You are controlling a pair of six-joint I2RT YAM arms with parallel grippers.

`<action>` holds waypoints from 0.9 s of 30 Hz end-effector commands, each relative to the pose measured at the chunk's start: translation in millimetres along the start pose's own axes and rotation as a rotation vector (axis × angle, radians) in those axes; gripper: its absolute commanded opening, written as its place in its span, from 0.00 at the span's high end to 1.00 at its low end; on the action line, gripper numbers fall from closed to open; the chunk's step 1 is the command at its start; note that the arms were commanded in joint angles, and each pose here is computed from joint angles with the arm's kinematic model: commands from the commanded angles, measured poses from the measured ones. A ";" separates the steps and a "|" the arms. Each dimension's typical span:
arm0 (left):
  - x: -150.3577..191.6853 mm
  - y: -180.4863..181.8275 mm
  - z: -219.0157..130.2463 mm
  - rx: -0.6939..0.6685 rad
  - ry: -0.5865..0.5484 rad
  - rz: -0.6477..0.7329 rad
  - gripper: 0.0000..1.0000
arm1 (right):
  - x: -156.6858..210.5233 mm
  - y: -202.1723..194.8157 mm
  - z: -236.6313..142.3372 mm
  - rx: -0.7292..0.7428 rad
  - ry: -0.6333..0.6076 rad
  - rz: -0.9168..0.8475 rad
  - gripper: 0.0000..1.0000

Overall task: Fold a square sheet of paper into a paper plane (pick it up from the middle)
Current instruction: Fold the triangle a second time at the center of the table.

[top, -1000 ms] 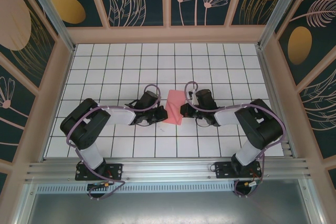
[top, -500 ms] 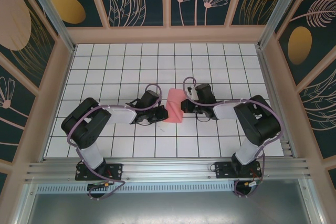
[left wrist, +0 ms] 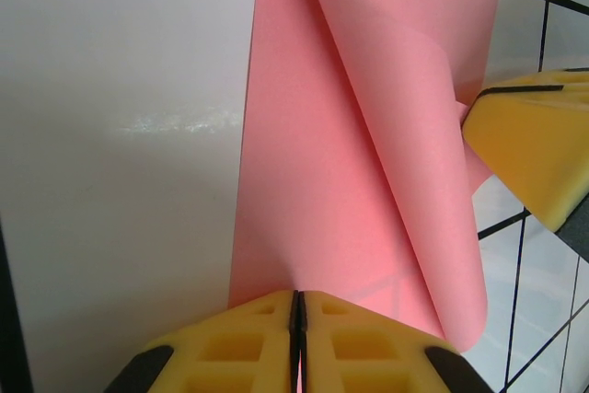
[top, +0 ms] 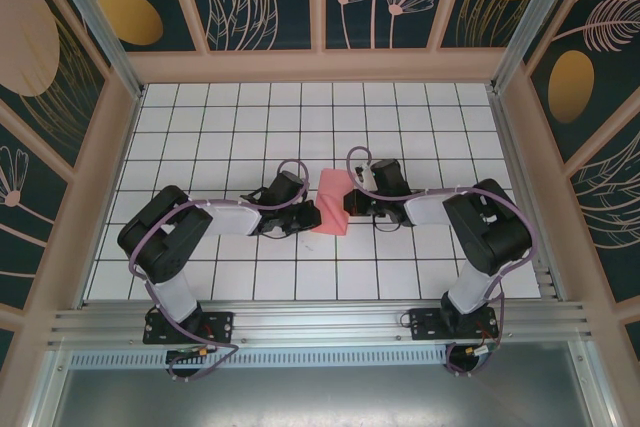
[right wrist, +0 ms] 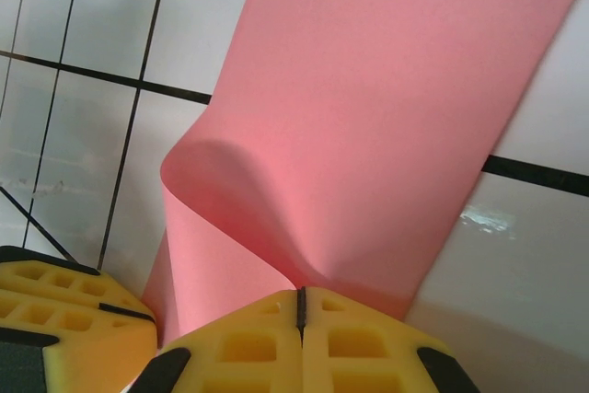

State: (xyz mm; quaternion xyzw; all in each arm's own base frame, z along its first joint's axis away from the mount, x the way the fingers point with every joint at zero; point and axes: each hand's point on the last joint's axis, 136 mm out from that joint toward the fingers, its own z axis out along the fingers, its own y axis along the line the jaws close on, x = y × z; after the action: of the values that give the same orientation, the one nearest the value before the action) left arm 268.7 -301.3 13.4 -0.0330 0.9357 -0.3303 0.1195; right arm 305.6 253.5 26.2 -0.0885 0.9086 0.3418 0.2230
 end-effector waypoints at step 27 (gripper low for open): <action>6.2 21.3 -2.6 -0.116 0.022 0.019 0.84 | -9.1 -1.7 4.4 0.030 0.022 -0.048 1.00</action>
State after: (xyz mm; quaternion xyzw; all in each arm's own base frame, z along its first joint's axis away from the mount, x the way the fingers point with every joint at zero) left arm 269.4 -298.9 14.0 -0.0248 0.9400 -0.3177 0.1219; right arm 312.3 254.7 29.3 -0.1026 0.9116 0.3281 0.2255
